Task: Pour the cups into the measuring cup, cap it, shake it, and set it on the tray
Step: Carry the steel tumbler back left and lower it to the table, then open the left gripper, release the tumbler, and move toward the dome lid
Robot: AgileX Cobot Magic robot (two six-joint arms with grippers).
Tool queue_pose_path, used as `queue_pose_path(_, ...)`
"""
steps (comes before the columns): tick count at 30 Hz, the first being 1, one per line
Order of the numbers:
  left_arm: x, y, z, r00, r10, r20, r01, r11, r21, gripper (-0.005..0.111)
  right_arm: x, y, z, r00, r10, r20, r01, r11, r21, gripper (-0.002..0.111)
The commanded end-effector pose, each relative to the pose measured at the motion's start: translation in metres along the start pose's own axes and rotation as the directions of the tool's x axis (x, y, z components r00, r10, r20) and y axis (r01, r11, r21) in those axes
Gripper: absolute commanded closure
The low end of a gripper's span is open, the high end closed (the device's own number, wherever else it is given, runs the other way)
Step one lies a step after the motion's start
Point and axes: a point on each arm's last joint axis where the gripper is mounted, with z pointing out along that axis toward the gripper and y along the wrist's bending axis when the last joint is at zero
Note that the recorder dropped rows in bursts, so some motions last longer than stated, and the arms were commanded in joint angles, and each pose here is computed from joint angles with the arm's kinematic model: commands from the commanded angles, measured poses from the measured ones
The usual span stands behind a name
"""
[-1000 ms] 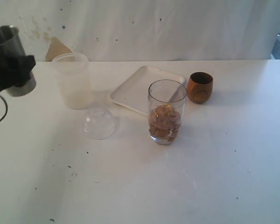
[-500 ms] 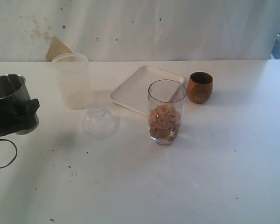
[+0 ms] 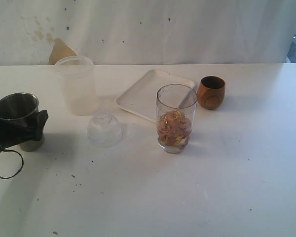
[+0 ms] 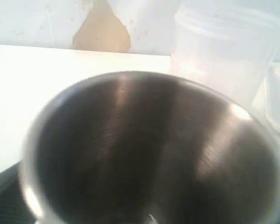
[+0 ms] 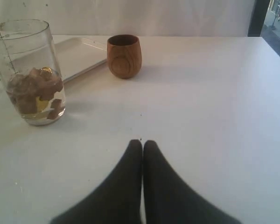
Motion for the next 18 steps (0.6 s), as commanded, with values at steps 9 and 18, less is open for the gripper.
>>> queue_pose_path(9,-0.031,-0.005,-0.031,0.994,0.007,0.108,-0.005,1.000,-0.021,0.002,0.000,0.000,0.000,1.000,0.009,0.013,-0.009,1.000,0.005,0.108)
queue_pose_path(18,-0.065,-0.014,-0.064,0.966,0.088,0.242,-0.083,0.996,-0.028,0.002,0.000,0.000,0.000,1.000,0.009,0.013,-0.009,1.000,0.005,0.108)
